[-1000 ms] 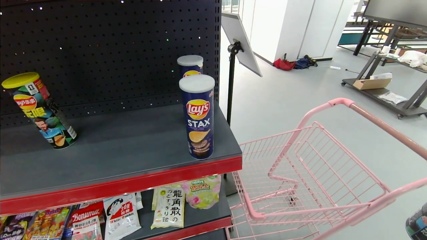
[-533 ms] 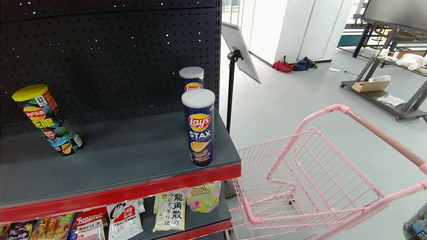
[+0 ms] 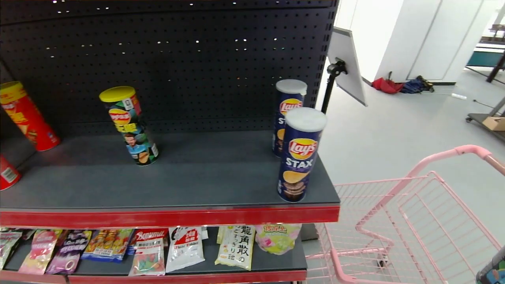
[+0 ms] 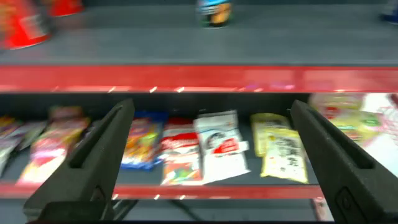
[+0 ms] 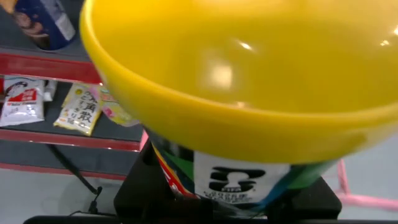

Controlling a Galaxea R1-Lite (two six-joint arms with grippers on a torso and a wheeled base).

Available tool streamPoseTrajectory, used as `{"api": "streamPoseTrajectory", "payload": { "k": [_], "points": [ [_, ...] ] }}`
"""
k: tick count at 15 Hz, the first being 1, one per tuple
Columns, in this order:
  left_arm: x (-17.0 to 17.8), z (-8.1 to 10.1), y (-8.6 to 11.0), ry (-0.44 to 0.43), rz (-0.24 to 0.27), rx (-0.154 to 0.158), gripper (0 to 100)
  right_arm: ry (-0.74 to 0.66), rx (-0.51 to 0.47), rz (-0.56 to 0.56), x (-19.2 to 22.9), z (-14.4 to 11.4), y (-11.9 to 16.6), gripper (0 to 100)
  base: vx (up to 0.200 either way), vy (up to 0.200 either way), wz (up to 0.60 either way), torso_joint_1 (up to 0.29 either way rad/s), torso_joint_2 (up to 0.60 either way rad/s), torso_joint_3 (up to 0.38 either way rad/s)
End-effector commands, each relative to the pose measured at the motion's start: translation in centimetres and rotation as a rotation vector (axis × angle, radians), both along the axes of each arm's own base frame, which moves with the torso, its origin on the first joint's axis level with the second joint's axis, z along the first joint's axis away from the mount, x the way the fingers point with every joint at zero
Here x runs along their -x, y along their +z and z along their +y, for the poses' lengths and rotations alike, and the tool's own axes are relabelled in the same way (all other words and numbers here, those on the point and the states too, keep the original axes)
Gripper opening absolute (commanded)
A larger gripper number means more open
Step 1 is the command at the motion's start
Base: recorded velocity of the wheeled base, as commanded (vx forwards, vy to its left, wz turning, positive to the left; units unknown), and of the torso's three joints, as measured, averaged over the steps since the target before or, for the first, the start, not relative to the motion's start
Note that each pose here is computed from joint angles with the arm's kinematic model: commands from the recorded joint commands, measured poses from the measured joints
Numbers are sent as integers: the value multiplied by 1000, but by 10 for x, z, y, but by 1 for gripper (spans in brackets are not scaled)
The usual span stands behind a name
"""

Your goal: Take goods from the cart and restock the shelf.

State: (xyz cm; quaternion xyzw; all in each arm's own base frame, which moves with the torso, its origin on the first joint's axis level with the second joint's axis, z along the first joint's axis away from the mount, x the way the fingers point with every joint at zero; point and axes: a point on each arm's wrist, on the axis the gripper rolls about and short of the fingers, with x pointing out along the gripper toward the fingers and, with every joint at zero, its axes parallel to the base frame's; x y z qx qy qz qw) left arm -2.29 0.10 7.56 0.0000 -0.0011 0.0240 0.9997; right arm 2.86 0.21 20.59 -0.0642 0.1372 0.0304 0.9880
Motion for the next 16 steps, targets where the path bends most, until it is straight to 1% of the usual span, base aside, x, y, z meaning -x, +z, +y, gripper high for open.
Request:
{"api": "streamPoseTrajectory", "payload": {
  "k": [1,7,16],
  "points": [
    [0,0,0,1,1,0,100,0,1,6,0,0,-3,0,0,0,0,0,0,0],
    [0,0,0,-1,1,0,100,-3,-2,-1,8,-1,-12,0,0,0,0,0,0,0],
    [0,0,0,-2,1,0,100,-3,-3,11,7,-1,-14,0,0,200,0,3,1,2]
  ]
}}
